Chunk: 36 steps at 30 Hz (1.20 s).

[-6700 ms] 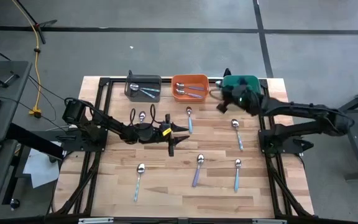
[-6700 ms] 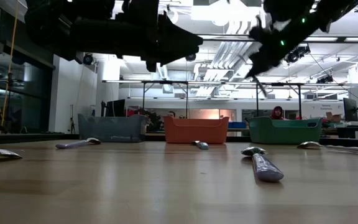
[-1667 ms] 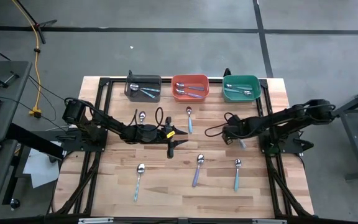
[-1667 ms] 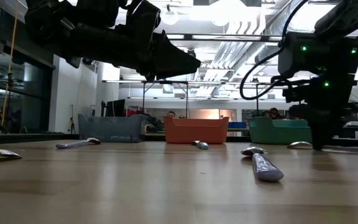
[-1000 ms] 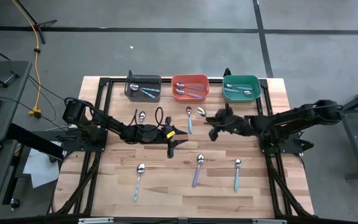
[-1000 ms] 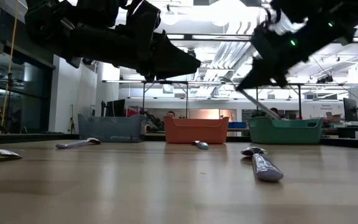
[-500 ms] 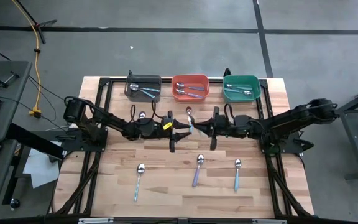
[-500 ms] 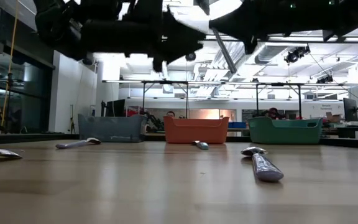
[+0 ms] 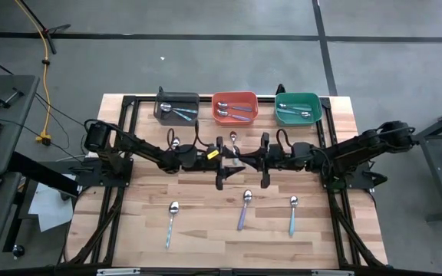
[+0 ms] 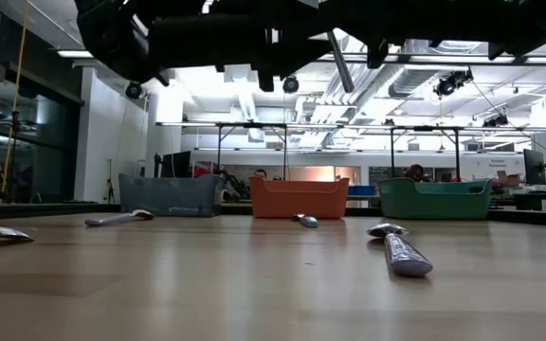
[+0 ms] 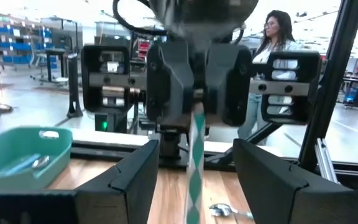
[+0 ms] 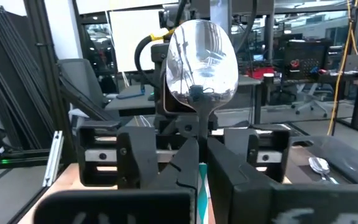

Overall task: Sort silverware by color (type)
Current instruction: Put the blue patterned spoon into the black bin

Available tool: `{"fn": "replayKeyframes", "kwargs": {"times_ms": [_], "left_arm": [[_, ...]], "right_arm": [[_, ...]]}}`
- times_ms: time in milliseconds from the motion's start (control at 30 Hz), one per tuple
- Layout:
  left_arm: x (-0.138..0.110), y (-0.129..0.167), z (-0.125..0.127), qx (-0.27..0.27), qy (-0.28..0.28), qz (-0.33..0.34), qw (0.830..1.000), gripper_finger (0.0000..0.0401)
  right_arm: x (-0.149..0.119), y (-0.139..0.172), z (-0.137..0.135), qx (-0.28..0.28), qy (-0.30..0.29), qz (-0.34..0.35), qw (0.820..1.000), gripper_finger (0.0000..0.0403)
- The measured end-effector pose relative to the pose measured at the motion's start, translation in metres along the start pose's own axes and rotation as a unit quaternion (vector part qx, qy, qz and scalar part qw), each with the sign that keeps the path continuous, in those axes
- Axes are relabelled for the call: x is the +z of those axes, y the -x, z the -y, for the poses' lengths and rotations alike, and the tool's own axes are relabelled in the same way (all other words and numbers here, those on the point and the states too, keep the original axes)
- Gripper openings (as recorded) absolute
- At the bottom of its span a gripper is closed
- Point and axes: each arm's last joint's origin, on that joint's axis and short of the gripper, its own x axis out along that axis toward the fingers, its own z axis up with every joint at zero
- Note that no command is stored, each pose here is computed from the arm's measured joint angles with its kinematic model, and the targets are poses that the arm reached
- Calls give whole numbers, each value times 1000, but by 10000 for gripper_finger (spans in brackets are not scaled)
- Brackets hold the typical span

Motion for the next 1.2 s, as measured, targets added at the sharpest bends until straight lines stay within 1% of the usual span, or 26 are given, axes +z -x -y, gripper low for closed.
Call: {"fn": "replayKeyframes", "kwargs": {"times_ms": [100, 200, 300, 433, 467, 567, 633, 767, 867, 967, 1067, 1133, 1200], "left_arm": [[2, -2, 0, 0, -10, 5, 1000, 189], [7, -5, 1, -4, -24, 13, 1000, 156], [8, -6, 1, -22, -37, 15, 999, 106], [9, -7, -1, -34, -41, 15, 998, 25], [9, -7, -2, -33, -40, 14, 999, 16], [9, -7, -4, -29, -34, 12, 999, 18], [9, -7, -6, -12, -29, 5, 999, 16], [14, -5, -15, 45, -7, -8, 999, 12], [20, -3, -23, 68, 7, -19, 997, 12], [25, 0, -31, 98, 22, -27, 995, 12], [31, 4, -40, 122, 39, -22, 992, 12], [31, 10, -48, 138, 51, -19, 989, 12], [29, 19, -57, 167, 63, -17, 984, 12]], "right_arm": [[1, 0, 0, 5, -1, 7, 1000, 0], [2, 0, 0, 7, 2, 11, 1000, 0], [2, 0, 0, 7, 2, 11, 1000, 0], [3, 0, -1, 10, 3, 12, 1000, 0], [3, 0, -1, 9, 2, 12, 1000, 0], [2, 0, 0, 5, 2, 11, 1000, 7], [2, 0, 1, -13, 3, 9, 1000, 23], [1, 0, 4, -71, 6, 3, 997, 71], [-1, 1, 7, -118, 10, -9, 993, 107], [-3, 3, 9, -158, 16, -19, 987, 134], [-4, 3, 11, -180, 30, -26, 983, 150], [-4, 3, 11, -184, 32, -29, 982, 155], [-5, 3, 11, -184, 33, -32, 982, 157]]}}
